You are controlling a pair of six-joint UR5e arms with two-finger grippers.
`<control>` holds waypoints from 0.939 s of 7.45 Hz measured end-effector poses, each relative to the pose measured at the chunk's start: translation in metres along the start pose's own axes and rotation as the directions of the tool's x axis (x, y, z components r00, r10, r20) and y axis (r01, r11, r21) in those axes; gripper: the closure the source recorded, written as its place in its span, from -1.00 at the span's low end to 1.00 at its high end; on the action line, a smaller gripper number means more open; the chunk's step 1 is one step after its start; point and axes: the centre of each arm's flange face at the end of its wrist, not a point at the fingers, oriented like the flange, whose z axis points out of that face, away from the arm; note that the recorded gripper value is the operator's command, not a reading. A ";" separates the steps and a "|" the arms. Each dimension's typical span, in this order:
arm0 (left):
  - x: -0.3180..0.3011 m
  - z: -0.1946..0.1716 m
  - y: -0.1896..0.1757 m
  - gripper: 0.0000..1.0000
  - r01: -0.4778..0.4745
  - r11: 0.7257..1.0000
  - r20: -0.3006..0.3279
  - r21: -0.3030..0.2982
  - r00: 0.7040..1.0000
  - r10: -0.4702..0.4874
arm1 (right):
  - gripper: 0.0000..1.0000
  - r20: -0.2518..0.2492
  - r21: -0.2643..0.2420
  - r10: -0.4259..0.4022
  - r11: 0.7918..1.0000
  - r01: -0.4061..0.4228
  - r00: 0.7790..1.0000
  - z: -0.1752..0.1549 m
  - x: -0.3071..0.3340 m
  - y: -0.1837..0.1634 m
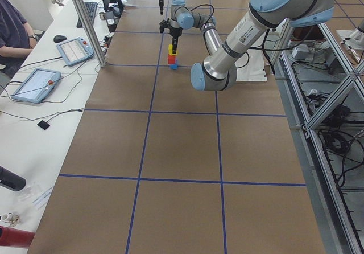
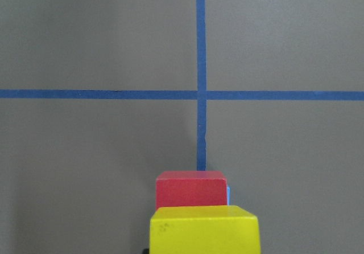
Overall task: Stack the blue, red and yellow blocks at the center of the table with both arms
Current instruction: 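Lower the yellow cube onto the stack and open the left gripper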
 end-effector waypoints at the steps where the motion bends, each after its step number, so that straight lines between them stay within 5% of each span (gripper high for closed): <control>1: 0.001 0.000 0.000 1.00 0.002 1.000 -0.006 0.002 1.000 -0.002 | -1.00 0.000 0.001 0.000 1.000 0.000 1.000 0.000 0.000 0.000; 5: -0.001 0.003 -0.001 1.00 0.005 1.000 -0.007 0.000 1.000 -0.005 | -1.00 0.000 0.002 0.000 1.000 0.000 1.000 -0.001 0.000 -0.001; 6: -0.001 0.003 -0.001 0.85 0.005 1.000 -0.006 0.000 1.000 -0.005 | -1.00 0.001 0.002 -0.001 1.000 0.001 1.000 -0.002 0.000 -0.001; 7: -0.002 0.003 -0.001 0.10 0.006 1.000 -0.005 0.000 1.000 -0.006 | -1.00 0.001 0.003 -0.001 1.000 0.001 1.000 -0.002 0.000 -0.001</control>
